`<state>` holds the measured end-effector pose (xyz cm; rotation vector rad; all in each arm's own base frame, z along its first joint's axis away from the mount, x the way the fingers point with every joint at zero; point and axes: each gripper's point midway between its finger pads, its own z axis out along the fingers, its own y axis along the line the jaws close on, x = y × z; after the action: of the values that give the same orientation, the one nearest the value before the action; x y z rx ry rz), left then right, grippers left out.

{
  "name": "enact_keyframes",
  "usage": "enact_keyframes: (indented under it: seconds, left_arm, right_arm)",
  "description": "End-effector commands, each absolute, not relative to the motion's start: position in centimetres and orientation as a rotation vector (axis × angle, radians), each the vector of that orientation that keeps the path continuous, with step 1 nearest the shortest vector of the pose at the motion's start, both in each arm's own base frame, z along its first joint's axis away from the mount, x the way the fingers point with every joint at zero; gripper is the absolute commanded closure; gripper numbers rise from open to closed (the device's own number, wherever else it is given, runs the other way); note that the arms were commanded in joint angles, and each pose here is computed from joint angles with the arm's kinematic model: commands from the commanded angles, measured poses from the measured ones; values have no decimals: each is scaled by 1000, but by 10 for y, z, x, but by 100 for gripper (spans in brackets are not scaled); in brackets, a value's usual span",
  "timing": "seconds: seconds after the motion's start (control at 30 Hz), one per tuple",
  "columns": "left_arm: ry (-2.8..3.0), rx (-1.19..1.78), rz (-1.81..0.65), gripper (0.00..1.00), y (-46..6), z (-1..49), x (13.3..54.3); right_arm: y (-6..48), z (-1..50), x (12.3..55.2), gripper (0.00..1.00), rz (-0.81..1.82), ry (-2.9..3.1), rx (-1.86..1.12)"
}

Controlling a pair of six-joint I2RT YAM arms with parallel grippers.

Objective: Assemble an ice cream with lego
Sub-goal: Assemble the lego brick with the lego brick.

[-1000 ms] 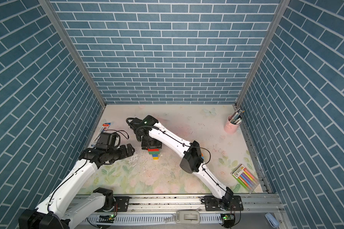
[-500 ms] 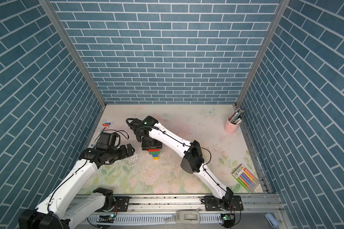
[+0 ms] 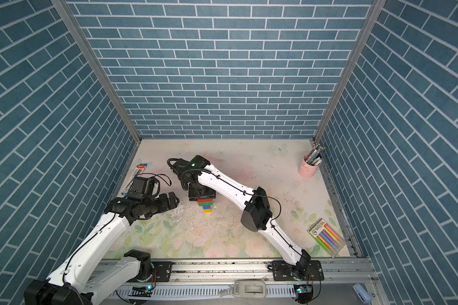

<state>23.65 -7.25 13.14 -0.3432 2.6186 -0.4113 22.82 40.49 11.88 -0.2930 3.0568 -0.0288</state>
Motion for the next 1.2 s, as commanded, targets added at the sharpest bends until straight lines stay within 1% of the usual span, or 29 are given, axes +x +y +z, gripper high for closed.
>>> enact_keyframes:
  seconds: [0.0,0.07,0.23,0.33,0.53,0.67,0.83,1.17]
  left_arm:
    - [2628,-362,-380,0,-66,128,231]
    - [2627,-364,-378,1,-66,129,231]
    - [2619,-366,-372,0,-65,131,233]
    - [2610,-375,-379,1,-66,131,235]
    - [2597,-384,-390,0,-66,132,236]
    - [2591,-386,-383,0,-65,133,236]
    - [2591,-388,-382,1,-65,132,236]
    - [2587,-386,-381,0,-65,132,237]
  right_arm:
    - [347,12,211,100,-636,3193,-347]
    - [351,16,213,100,-603,3185,-347]
    - [366,47,228,100,-422,3116,-313]
    - [367,59,233,100,-393,3086,-291]
    - [368,66,238,100,-386,3040,-290]
    - [373,72,240,91,-347,3025,-295]
    - [379,81,244,83,-303,3006,-300]
    - [388,95,248,73,-233,2988,-299]
